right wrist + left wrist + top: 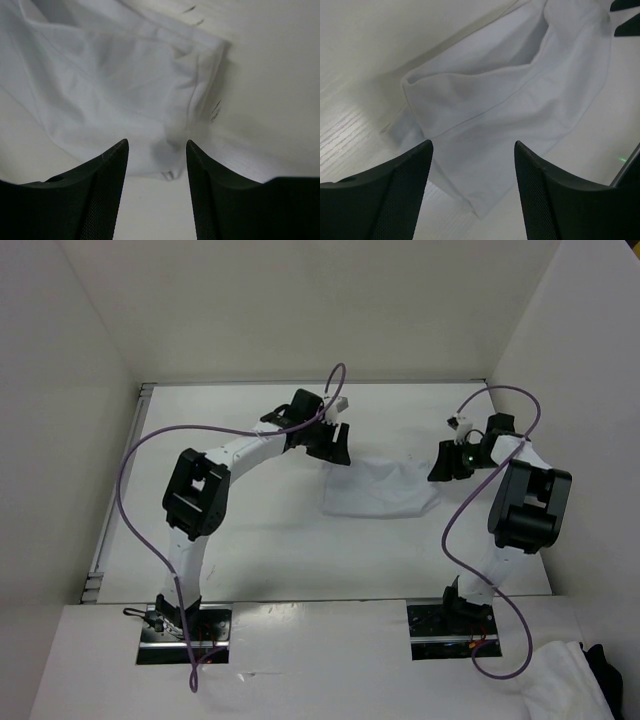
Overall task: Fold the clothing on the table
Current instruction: Fold the skirt
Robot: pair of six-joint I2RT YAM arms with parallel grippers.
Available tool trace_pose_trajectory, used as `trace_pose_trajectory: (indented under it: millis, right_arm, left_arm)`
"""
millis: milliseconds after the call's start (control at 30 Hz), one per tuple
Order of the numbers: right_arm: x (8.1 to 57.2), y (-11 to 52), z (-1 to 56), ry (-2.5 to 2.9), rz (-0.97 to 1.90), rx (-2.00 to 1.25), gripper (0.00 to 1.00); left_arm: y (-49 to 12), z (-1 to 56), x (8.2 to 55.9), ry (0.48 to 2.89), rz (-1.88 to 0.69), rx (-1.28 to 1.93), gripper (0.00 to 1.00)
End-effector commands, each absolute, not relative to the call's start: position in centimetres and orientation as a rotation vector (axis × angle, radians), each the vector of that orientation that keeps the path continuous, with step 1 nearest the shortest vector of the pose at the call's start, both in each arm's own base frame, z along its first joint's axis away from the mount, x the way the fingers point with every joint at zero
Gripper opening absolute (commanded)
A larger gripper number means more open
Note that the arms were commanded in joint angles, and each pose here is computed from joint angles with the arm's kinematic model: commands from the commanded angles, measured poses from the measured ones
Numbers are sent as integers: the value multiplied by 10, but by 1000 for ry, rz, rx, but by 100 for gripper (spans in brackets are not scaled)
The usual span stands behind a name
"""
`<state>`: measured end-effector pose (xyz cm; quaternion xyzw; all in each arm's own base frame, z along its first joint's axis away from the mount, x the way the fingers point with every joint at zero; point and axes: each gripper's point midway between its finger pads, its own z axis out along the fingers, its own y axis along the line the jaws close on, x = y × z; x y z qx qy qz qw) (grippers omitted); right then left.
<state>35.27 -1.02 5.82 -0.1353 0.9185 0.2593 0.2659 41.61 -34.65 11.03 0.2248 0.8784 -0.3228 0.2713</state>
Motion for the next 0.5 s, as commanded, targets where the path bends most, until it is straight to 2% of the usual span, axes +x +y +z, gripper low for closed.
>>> trace_pose_trajectory:
  millis: [0, 200, 467]
  right_arm:
    - [391, -18, 68, 2421, 650, -395, 55]
    - [404, -23, 83, 2372, 643, -417, 54]
    - [410, -22, 64, 2389, 690, -427, 54]
  left_arm:
    - [-347, 117, 436, 2329, -862, 580, 74]
    - [-341, 98, 444, 2370, -877, 563, 74]
    - [-346, 81, 449, 2374, -924, 573, 75]
